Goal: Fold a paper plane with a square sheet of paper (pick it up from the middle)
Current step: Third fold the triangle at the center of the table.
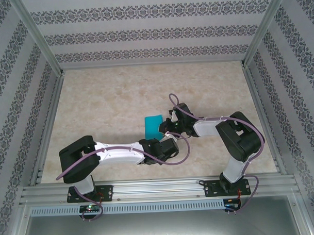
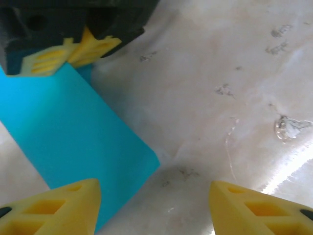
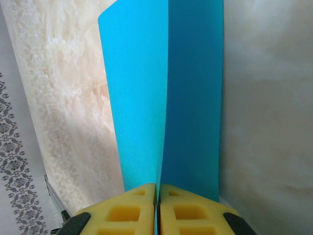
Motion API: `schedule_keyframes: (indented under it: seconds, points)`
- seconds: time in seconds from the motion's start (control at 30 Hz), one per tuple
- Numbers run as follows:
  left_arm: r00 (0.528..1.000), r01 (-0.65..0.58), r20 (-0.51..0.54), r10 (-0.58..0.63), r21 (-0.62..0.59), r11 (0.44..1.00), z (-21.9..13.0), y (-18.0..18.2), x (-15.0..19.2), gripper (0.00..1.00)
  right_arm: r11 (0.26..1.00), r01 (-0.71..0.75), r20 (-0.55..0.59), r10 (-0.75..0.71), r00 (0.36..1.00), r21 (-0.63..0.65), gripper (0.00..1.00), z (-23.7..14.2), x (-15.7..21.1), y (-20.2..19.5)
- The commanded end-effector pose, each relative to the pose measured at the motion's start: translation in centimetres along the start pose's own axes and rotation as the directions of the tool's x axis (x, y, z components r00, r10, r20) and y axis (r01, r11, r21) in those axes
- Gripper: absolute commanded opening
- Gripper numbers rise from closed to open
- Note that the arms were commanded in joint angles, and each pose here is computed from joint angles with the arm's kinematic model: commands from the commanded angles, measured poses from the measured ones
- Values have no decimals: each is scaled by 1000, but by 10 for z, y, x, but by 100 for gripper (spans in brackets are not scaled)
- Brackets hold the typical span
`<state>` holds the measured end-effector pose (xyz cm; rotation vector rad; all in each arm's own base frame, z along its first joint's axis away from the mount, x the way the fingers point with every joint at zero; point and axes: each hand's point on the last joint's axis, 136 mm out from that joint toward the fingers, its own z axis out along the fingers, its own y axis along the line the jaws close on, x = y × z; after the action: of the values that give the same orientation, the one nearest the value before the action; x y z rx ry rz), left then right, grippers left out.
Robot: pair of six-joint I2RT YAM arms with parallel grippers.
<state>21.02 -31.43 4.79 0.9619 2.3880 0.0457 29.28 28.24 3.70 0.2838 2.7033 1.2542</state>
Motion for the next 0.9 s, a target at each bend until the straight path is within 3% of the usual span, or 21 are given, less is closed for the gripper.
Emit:
schedule_keyframes:
  seconds: [0.0, 0.2, 0.6, 0.87]
  points:
    - [1000, -18, 13, 19, -59, 998, 6, 6, -2, 61, 1000, 2, 1, -2, 1000, -25, 11, 0, -7, 6]
    - [1000, -18, 11, 20, -124, 992, 15, 14, -6, 53, 1000, 0, -1, 0, 1000, -28, 11, 0, -6, 6]
    - [999, -8, 39, 12, -97, 995, 2, 17, -15, 9, 1000, 7, -17, -7, 1000, -11, 12, 2, -5, 3]
    - [997, 33, 71, -27, -76, 997, -10, 27, -24, 0, 1000, 15, -13, -15, 1000, -13, 12, -2, -5, 4]
